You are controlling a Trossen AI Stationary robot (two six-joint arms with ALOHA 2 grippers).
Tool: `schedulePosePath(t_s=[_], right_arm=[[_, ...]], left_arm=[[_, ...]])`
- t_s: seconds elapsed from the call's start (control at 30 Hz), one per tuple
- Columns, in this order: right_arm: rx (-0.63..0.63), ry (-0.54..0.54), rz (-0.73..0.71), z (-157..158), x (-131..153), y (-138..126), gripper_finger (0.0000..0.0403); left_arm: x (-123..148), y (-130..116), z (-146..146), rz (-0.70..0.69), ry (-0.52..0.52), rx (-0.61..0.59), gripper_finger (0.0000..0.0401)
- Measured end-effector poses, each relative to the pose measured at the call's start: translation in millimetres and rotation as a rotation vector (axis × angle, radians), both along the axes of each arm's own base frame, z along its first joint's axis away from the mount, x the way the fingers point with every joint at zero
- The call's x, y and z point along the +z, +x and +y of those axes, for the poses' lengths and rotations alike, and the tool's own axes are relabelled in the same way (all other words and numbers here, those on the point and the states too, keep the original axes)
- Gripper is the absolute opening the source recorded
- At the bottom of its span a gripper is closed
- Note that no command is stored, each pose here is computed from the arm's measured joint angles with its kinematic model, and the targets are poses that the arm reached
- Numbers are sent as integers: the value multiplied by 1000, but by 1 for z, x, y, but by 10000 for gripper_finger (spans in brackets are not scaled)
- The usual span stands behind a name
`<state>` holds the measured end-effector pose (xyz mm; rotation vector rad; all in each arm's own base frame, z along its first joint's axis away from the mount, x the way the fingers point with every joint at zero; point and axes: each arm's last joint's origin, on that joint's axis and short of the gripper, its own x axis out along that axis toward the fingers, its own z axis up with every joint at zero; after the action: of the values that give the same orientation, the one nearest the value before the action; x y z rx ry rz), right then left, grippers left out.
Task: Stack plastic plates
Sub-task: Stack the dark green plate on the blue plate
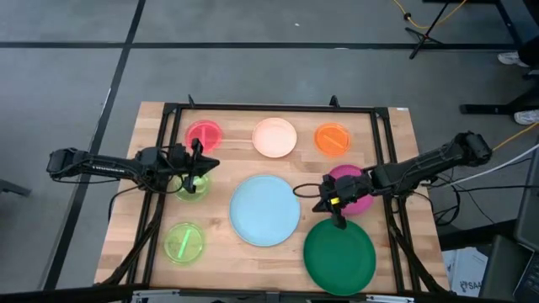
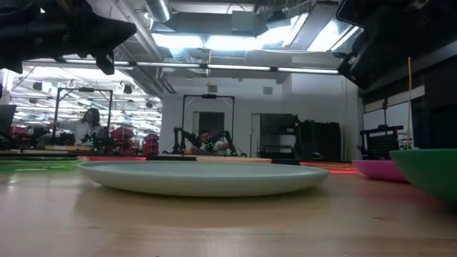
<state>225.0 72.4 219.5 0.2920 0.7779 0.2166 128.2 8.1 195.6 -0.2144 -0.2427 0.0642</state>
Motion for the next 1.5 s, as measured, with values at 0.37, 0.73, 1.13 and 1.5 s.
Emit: schedulePosePath(t_s=[0.37,0.73,1.13,1.5], right_arm=[[2,-53,159,29,-21,-9,31],[-23,-118,316,26,-32,-21,186],[29,-191,346,26,-43,-19,187],[77,-185,405,33,-66,-9,183]], left_arm=[[1,0,0,-14,15,6,11],[1,0,0,-10,19,6,11],[4,-1,0,-43,12,3,11],[5,-1,0,-53,10,11,11]])
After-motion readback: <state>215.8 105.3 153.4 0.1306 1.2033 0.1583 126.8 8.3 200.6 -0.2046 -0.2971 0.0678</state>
